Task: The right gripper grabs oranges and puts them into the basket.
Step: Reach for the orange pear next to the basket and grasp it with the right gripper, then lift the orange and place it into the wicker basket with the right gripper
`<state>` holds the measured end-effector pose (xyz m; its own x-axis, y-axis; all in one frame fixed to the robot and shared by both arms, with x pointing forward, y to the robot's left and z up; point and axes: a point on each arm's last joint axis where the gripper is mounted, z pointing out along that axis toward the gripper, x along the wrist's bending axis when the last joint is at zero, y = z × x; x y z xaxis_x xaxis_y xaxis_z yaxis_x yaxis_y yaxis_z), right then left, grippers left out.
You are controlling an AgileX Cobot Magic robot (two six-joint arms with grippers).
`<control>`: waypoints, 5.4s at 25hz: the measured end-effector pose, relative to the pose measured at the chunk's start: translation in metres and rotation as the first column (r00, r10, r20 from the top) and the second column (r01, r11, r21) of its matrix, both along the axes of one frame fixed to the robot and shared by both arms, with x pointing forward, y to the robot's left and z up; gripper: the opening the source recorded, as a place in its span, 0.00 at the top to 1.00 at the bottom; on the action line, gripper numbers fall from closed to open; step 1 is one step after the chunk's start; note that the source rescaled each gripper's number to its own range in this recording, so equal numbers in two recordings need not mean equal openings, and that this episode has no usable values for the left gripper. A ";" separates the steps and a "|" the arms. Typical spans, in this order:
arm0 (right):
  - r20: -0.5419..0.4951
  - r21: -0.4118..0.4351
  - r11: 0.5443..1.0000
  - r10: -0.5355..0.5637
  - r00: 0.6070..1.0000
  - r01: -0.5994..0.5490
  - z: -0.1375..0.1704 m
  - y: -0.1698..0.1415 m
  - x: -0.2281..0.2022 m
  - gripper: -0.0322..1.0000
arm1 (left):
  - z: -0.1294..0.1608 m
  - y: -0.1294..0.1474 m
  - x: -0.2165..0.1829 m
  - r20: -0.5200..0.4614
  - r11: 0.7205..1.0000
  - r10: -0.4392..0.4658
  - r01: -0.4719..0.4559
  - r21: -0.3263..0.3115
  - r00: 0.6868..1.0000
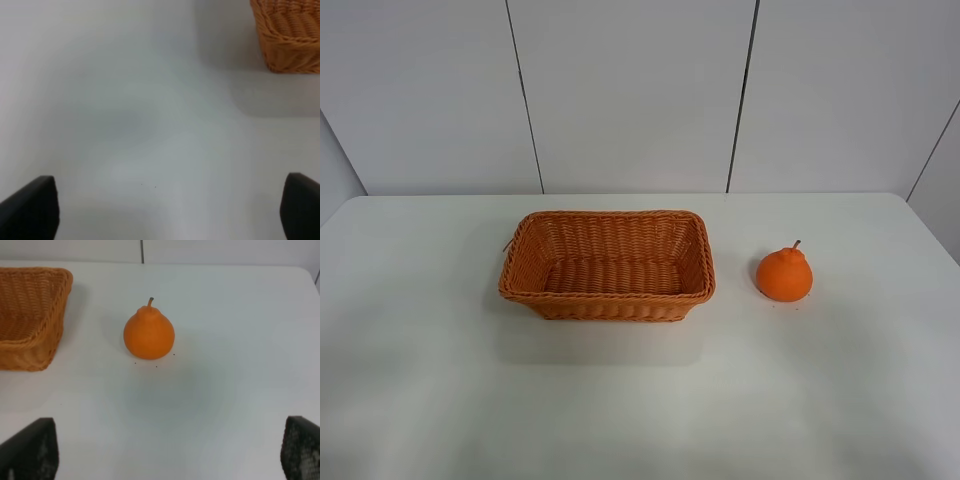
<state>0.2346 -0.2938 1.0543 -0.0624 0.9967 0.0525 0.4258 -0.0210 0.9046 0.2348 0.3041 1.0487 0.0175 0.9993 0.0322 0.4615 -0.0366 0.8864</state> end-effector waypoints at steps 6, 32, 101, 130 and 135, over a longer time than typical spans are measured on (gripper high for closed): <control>0.000 0.000 1.000 0.000 1.000 0.000 0.000 0.000 0.000 0.00 | 0.000 0.000 0.000 0.000 1.000 0.000 0.000 0.000 1.000; -0.719 -0.044 0.999 -0.023 0.694 -0.013 0.005 0.007 0.316 0.00 | 0.000 0.000 0.000 0.000 1.000 0.000 0.000 0.000 1.000; -0.678 -0.078 0.988 0.043 0.733 -0.130 0.016 0.062 0.456 0.97 | 0.000 0.000 0.000 0.000 1.000 0.000 0.000 0.000 1.000; -0.715 -0.051 0.828 0.361 0.599 -0.559 -0.108 0.302 0.414 0.55 | 0.000 0.000 0.000 0.000 1.000 0.000 0.000 0.000 1.000; -0.716 -0.048 0.828 0.361 0.597 -0.558 -0.106 0.301 0.414 0.05 | 0.000 0.000 0.000 0.000 1.000 0.000 0.000 0.000 1.000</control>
